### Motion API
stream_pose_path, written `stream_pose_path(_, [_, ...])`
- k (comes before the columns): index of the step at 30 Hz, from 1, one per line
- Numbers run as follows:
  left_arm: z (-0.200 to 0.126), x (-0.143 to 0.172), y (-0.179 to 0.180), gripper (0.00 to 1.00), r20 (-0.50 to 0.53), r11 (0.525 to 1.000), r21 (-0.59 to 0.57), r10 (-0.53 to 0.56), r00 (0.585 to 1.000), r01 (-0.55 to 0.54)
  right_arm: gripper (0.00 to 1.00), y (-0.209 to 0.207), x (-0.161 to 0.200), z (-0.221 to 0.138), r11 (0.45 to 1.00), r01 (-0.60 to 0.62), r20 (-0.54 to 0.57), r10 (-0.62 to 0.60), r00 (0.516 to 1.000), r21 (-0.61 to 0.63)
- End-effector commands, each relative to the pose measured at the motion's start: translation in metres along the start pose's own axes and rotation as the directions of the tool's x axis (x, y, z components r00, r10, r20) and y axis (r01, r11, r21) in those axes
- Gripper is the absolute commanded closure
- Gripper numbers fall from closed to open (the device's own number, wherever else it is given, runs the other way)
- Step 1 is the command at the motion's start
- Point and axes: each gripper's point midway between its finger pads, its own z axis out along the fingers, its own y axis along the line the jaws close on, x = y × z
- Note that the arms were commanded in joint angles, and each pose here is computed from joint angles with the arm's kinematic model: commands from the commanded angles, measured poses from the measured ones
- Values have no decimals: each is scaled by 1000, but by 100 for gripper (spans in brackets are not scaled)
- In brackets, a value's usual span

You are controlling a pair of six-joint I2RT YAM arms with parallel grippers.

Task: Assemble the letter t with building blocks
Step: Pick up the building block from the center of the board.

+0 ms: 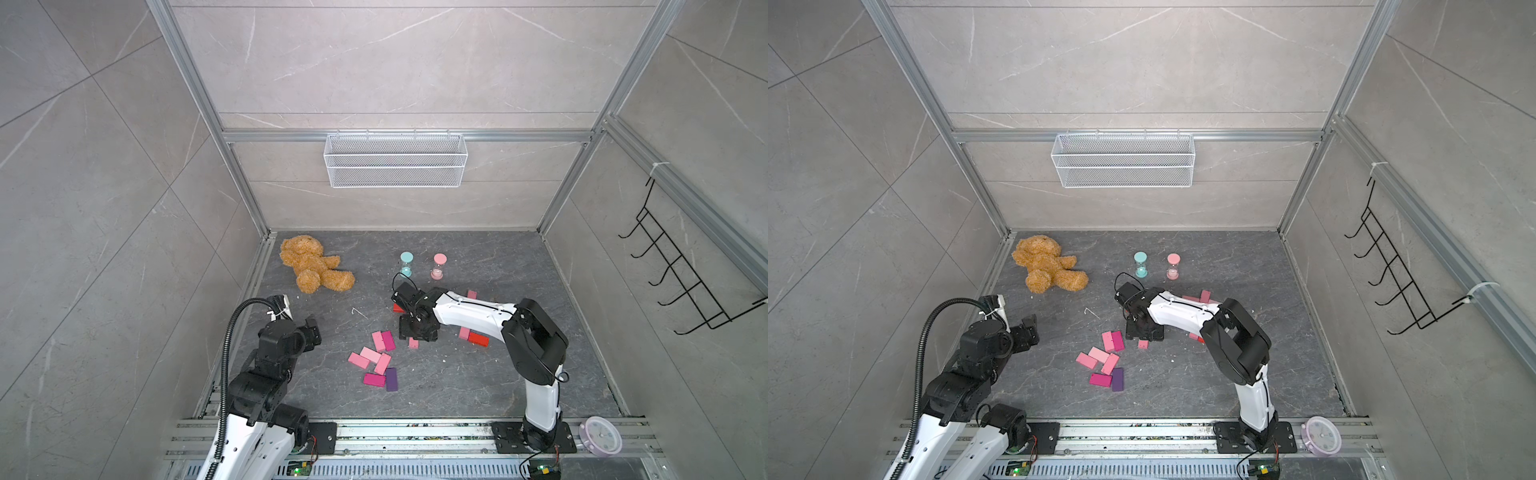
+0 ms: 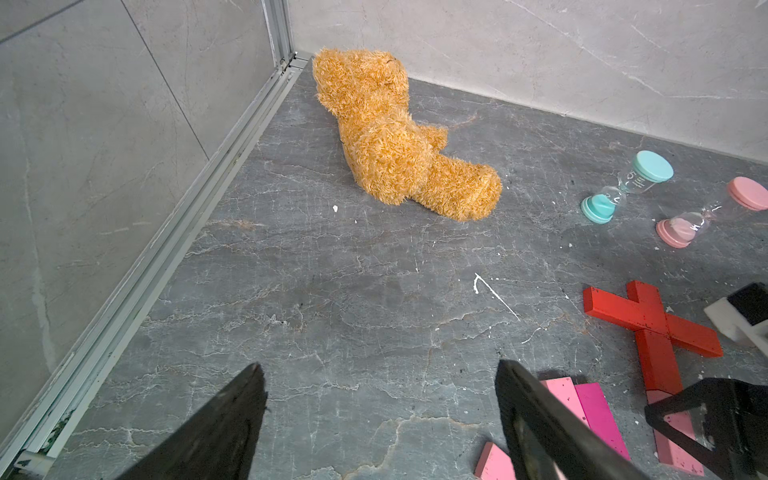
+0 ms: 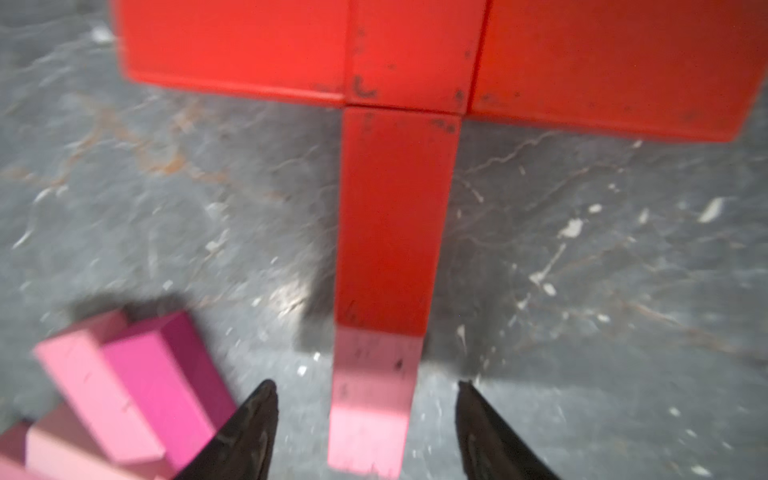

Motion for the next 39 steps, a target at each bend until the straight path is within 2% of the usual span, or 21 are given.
stream_pose_path(1, [-2, -8, -2, 11, 26, 1000, 7, 10, 1000, -10, 31, 15, 13, -41, 982, 187, 67, -185, 981, -29])
stream_pose_path(3, [-2, -8, -2, 11, 25, 1000, 7, 9, 1000, -9, 32, 27, 30, -53, 957, 287, 95, -281, 955, -51])
stream_pose_path(5, [-1, -9, -2, 11, 23, 1000, 6, 10, 1000, -10, 33, 31, 47, -55, 940, 335, 89, -329, 940, -60])
stream_pose_path(11, [-1, -7, -1, 11, 17, 1000, -2, 8, 1000, -8, 37, 34, 98, -41, 928, 364, 16, -364, 931, -80])
stream_pose_path(17, [-1, -7, 0, 11, 18, 1000, -6, 8, 1000, -8, 41, 57, 128, -25, 927, 354, -4, -357, 934, -121])
stream_pose_path(27, [-1, -7, 0, 11, 16, 1000, -10, 5, 1000, -5, 46, 72, 136, -5, 943, 305, -21, -310, 950, -133])
stream_pose_path(39, [-2, -8, 0, 11, 18, 1000, -8, 3, 1000, -2, 53, 61, 133, 13, 954, 299, -73, -298, 952, -5])
